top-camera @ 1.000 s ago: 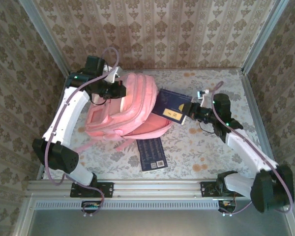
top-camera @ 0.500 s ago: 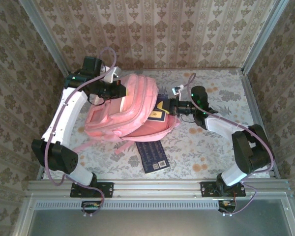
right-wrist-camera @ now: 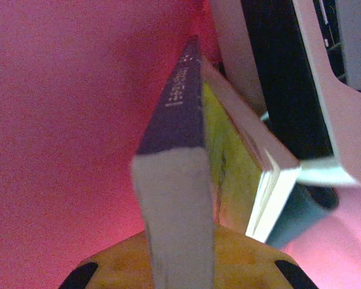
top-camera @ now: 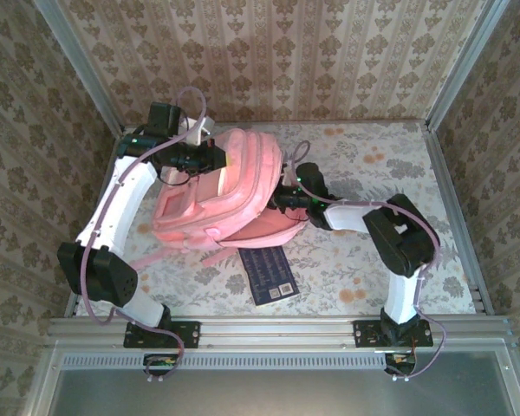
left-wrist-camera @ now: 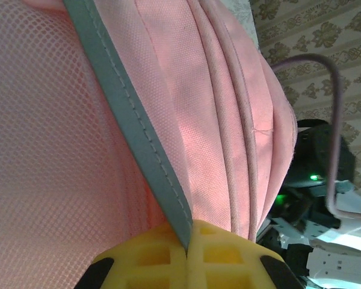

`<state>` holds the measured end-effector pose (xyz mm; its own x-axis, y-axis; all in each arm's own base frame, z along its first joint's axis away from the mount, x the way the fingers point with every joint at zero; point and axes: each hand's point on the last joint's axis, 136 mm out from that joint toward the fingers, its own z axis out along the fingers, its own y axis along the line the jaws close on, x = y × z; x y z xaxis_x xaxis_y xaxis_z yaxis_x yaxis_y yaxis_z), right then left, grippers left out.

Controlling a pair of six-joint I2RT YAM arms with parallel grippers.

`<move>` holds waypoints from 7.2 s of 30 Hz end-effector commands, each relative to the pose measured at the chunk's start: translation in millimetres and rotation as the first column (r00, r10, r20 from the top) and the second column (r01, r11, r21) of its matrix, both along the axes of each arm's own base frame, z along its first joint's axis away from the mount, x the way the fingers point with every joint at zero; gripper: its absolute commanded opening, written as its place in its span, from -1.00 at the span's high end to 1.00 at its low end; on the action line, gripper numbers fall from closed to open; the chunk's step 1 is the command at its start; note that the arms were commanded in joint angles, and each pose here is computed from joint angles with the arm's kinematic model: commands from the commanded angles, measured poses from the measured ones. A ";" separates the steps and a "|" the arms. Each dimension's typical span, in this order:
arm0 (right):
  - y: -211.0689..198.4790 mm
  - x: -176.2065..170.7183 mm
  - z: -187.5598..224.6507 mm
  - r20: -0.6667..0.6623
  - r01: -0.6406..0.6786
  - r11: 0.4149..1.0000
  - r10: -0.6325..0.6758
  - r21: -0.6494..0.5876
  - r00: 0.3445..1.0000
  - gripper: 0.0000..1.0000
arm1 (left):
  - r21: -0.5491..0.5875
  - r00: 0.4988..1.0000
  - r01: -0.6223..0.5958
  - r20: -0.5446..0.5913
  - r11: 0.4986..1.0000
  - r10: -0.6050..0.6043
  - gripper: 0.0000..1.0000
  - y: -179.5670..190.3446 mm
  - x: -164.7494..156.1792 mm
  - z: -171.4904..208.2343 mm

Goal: Pack the student bag

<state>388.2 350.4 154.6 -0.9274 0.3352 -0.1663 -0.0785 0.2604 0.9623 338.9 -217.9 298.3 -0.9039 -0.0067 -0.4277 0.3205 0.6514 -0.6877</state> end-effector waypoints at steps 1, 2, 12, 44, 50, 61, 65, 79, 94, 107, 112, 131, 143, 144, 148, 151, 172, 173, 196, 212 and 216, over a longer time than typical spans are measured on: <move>21.5 22.3 33.0 0.100 0.053 0.997 -0.059 0.062 0.993 0.91 | -0.124 0.987 0.054 0.157 0.991 -0.034 1.00 -8.7 -4.2 55.7; 27.8 22.2 27.9 0.092 0.047 0.998 -0.050 0.035 0.994 0.88 | -0.126 0.987 0.053 0.156 0.991 -0.033 1.00 -8.9 -3.9 55.9; 10.0 15.8 -11.2 0.070 0.094 0.958 -0.078 -0.270 0.994 -0.31 | -0.128 0.990 0.017 0.141 0.992 0.001 1.00 -1.2 2.0 53.3; -161.7 -115.5 -0.1 0.191 0.231 0.750 -0.141 -0.620 0.971 -0.24 | -0.013 0.999 -0.027 -0.033 1.000 0.026 0.25 -48.0 7.9 -59.7; -124.0 -155.4 -26.3 0.093 0.026 0.798 0.037 -0.602 0.995 -0.25 | -0.055 0.999 -0.030 -0.031 0.998 0.029 -0.01 -36.8 -54.8 -54.5; -102.1 -180.6 -69.3 -0.034 -0.040 0.821 0.024 -0.569 0.999 -0.27 | 0.027 0.957 -0.120 -0.263 0.992 0.123 -0.54 -22.1 -174.5 -181.0; -99.9 -180.3 -81.4 -0.067 -0.016 0.840 -0.024 -0.543 0.998 -0.26 | 0.054 0.918 -0.206 -0.334 0.977 0.212 -0.52 -12.3 -189.6 -216.0; -87.8 -194.5 -117.7 -0.129 -0.069 0.797 -0.011 -0.600 0.992 -0.24 | 0.016 0.884 -0.285 -0.383 0.958 0.269 -0.36 -27.7 -174.2 -247.9; -86.6 -197.7 -141.6 -0.171 -0.094 0.786 -0.015 -0.612 0.985 -0.20 | -0.056 0.905 -0.226 -0.381 0.973 0.188 0.17 -60.9 -172.3 -231.2; -92.2 -198.1 -143.4 -0.168 -0.077 0.777 -0.038 -0.624 0.985 -0.17 | -0.063 0.908 -0.207 -0.384 0.976 0.168 0.81 -65.8 -178.1 -233.1; -112.1 -197.1 -127.0 -0.128 -0.019 0.757 -0.086 -0.654 0.988 -0.24 | -0.077 0.908 -0.203 -0.387 0.976 0.158 0.92 -66.8 -179.2 -225.2; -102.7 -216.5 -93.8 -0.250 -0.022 0.970 -0.041 -0.243 0.967 -0.57 | -0.215 0.904 -0.235 -0.407 0.948 0.131 1.00 -74.6 -178.4 -186.1; -105.9 -220.6 -93.5 -0.273 0.013 0.977 -0.073 -0.214 0.959 -0.52 | -0.280 0.917 -0.228 -0.385 0.933 0.109 1.00 -77.8 -178.8 -161.3; -106.8 -222.7 -98.9 -0.282 0.009 0.973 -0.076 -0.231 0.956 -0.51 | -0.281 0.917 -0.227 -0.383 0.933 0.108 1.00 -77.9 -178.6 -160.7; -103.8 -228.4 -109.9 -0.300 -0.002 0.968 -0.076 -0.250 0.951 -0.51 | -0.289 0.918 -0.219 -0.383 0.932 0.097 1.00 -80.4 -179.1 -158.7; -94.4 -228.6 -103.9 -0.286 -0.012 0.977 -0.051 -0.215 0.957 -0.38 | -0.289 0.921 -0.212 -0.379 0.933 0.092 1.00 -82.0 -179.2 -158.5; -132.8 -226.4 -59.0 -0.150 0.153 0.972 -0.181 -0.176 0.972 1.00 | -0.089 0.917 -0.207 -0.366 0.974 0.161 -0.22 -55.4 -184.9 -189.0; -132.9 -226.6 -54.7 -0.136 0.150 0.973 -0.175 -0.176 0.975 1.00 | -0.073 0.919 -0.203 -0.359 0.976 0.164 -0.31 -52.4 -185.0 -188.2; -122.7 -217.7 142.6 0.245 0.114 0.993 -0.114 0.017 0.963 1.00 | -0.317 0.975 -0.126 -0.213 0.940 0.059 -0.79 -93.4 -124.7 -64.2; -116.4 -197.7 155.4 0.192 0.125 0.985 -0.147 0.121 0.970 1.00 | -0.469 0.980 -0.145 -0.190 0.871 0.061 -0.49 -101.9 -114.5 -27.8; -120.9 -192.8 148.6 0.171 0.146 0.982 -0.164 0.117 0.972 1.00 | -0.494 0.984 -0.143 -0.163 0.858 0.070 -0.18 -97.7 -114.6 -16.3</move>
